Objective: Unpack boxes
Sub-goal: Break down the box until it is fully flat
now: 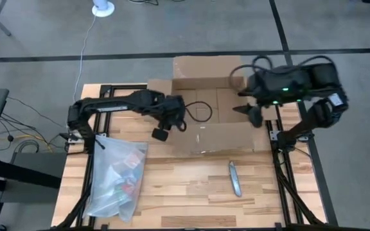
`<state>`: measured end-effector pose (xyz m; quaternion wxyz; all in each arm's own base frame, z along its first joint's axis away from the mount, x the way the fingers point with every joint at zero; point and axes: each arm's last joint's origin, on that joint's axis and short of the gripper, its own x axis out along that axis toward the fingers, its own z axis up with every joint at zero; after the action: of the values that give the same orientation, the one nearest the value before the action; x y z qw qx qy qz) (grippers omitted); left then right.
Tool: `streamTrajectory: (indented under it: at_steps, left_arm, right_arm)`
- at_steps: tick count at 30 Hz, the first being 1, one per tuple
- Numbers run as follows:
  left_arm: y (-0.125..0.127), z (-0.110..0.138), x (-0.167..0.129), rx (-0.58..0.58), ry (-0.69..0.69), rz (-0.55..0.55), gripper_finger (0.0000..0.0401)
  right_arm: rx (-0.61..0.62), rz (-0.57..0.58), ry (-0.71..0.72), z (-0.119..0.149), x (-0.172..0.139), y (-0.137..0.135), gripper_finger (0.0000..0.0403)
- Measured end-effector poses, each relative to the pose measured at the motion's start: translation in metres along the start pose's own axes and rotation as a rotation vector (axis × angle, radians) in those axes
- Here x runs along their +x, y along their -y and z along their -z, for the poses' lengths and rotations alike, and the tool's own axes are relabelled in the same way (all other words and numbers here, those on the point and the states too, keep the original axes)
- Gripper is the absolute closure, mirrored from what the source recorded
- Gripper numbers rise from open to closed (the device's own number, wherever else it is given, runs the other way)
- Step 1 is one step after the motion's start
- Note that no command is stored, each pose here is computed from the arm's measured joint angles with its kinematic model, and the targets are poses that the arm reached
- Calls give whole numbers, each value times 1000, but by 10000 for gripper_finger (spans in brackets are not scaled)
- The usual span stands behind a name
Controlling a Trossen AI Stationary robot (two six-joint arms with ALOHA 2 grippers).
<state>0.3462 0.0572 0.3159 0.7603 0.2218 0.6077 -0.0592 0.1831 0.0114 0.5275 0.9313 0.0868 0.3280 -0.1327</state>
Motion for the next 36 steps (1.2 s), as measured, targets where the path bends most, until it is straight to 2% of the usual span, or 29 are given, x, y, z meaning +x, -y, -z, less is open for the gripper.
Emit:
streamTrajectory:
  at_steps: [5,12,23,29,31,34,36]
  left_arm:
    - [-14,5,26,3,-77,40,303]
    - [-17,-1,58,64,-133,97,303]
    - [-13,-2,87,92,-132,161,303]
    - [-5,-7,112,84,-99,137,304]
    - [-3,-9,117,67,-79,121,317]
    - [0,-12,120,51,-53,105,376]
    - [2,-13,118,33,-54,107,389]
  right_arm:
    - [7,-1,44,6,-15,-5,143]
    - [-12,5,47,7,-14,-10,143]
    - [-24,6,47,7,-14,-9,143]
    - [-30,7,47,7,-14,-10,143]
    - [-36,7,47,7,-14,-10,143]
    - [-44,9,42,6,-12,-11,143]
    - [-52,10,41,6,-11,-11,143]
